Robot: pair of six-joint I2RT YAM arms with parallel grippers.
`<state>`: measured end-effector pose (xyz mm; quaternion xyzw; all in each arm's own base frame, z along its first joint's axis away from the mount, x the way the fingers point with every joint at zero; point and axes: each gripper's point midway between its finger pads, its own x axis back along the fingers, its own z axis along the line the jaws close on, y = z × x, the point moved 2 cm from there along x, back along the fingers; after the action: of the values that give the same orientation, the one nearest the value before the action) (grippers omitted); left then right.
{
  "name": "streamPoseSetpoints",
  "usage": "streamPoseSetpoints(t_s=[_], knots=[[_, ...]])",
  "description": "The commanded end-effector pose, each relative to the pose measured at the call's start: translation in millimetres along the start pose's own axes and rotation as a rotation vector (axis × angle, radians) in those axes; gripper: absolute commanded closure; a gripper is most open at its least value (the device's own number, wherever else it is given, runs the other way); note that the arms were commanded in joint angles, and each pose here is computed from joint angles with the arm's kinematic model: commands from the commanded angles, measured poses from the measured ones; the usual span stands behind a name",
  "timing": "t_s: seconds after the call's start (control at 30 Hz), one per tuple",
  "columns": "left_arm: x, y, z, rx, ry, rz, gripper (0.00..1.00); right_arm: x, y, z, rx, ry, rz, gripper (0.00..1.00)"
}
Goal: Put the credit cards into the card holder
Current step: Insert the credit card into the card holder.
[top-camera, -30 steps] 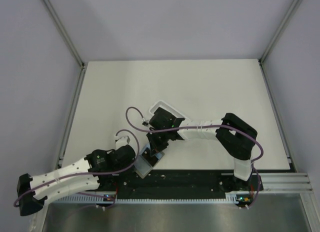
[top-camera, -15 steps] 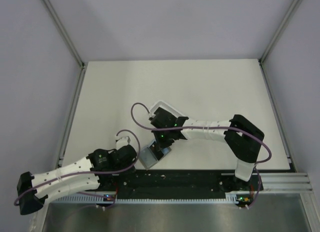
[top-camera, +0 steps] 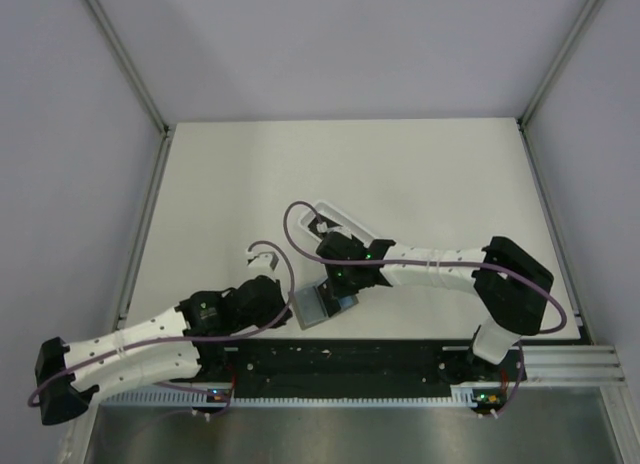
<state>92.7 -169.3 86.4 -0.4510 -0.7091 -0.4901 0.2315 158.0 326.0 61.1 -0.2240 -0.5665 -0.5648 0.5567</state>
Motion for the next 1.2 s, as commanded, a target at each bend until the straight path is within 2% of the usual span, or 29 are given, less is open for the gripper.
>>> streamPoseSetpoints(t_s=[0.0, 0.1, 0.37, 0.43, 0.83, 1.17], knots=[[-1.7, 35.2, -41.4, -0.036, -0.174, -0.168, 1.00, 2.3, -13.3, -24.4, -0.028, -0.086, -0.012, 1.00], [-10.7, 37.8, -55.2, -0.032, -0.264, -0.209, 1.00, 3.8, -13.1, -23.2, -0.047, -0.061, -0.031, 1.00], [-32.5, 46.9, -77.8, -0.084, -0.265, -0.217, 1.00, 2.1, -15.6, -19.9, -0.062, -0.023, -0.026, 1.00], [-41.1, 47.0, -76.2, -0.099, -0.208, -0.198, 1.00, 2.1, -15.7, -19.3, -0.062, -0.020, -0.025, 1.00], [-72.3, 12.2, -35.3, -0.103, -0.029, -0.069, 1.00, 4.7, -15.5, -19.2, -0.064, -0.006, -0.031, 1.00], [-73.4, -11.2, 2.4, -0.067, 0.057, -0.028, 1.00, 8.3, -14.5, -19.9, -0.067, -0.003, -0.044, 1.00]])
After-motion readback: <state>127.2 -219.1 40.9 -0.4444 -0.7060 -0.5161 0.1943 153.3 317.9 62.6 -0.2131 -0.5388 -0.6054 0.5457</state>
